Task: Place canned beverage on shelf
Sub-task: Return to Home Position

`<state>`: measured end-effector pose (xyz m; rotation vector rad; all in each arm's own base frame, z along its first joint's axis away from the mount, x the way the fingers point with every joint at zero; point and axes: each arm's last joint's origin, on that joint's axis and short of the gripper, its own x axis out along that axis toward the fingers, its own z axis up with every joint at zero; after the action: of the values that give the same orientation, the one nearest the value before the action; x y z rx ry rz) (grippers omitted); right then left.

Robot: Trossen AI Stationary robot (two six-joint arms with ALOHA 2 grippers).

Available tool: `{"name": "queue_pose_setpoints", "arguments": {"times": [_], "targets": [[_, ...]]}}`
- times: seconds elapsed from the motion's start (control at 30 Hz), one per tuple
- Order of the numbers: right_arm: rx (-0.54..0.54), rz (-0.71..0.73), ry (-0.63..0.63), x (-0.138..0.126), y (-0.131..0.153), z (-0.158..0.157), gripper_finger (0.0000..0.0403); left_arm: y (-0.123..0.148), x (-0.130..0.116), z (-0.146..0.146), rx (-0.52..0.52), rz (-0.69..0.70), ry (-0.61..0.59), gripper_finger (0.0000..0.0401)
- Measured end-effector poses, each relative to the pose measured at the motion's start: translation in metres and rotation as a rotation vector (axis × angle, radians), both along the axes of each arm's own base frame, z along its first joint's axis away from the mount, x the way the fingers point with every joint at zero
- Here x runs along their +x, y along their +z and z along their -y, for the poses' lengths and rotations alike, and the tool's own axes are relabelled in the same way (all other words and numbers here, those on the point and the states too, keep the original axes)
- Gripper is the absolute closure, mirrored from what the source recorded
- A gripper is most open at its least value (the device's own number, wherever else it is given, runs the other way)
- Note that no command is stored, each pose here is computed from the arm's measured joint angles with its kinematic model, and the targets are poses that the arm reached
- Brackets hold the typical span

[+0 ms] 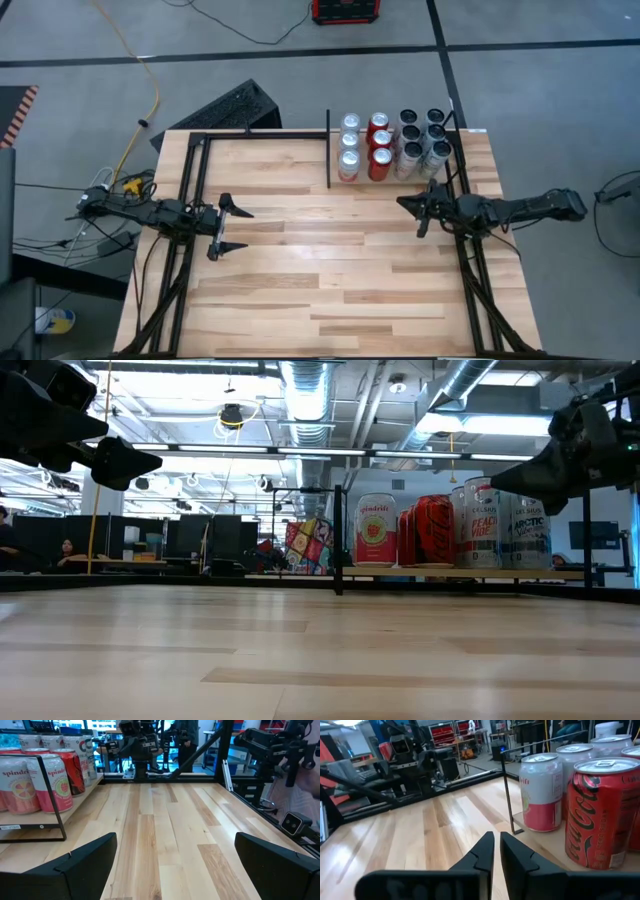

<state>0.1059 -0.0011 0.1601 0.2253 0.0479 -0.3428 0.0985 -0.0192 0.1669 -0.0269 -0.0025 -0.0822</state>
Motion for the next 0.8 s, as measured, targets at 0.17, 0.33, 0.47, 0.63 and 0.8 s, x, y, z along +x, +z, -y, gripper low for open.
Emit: {"name": "queue_pose_setpoints", "arguments": {"times": [0.17, 0.33, 0.47, 0.63, 0.8], "targets": [[0.0, -0.001, -0.004, -0.0001, -0.0001, 0.0004, 0.0343, 0.0001, 0.0, 0.0, 0.0, 0.0, 0.0, 0.001], [0.0, -0.003, -0.004, -0.0001, -0.0002, 0.0004, 0.0342, 0.0001, 0.0, 0.0, 0.0, 0.0, 0.0, 0.001], [0.0, -0.004, -0.004, -0.0001, -0.0003, 0.0004, 0.0342, 0.0001, 0.0, 0.0, 0.0, 0.0, 0.001, 0.001], [0.0, -0.004, -0.006, -0.0001, -0.0003, 0.0004, 0.0341, 0.0002, 0.0, 0.0, 0.0, 0.001, 0.001, 0.001], [0.0, -0.004, -0.006, -0.0001, -0.0002, 0.0004, 0.0341, 0.0001, 0.0, -0.0001, 0.0, 0.0, 0.001, 0.001]]}}
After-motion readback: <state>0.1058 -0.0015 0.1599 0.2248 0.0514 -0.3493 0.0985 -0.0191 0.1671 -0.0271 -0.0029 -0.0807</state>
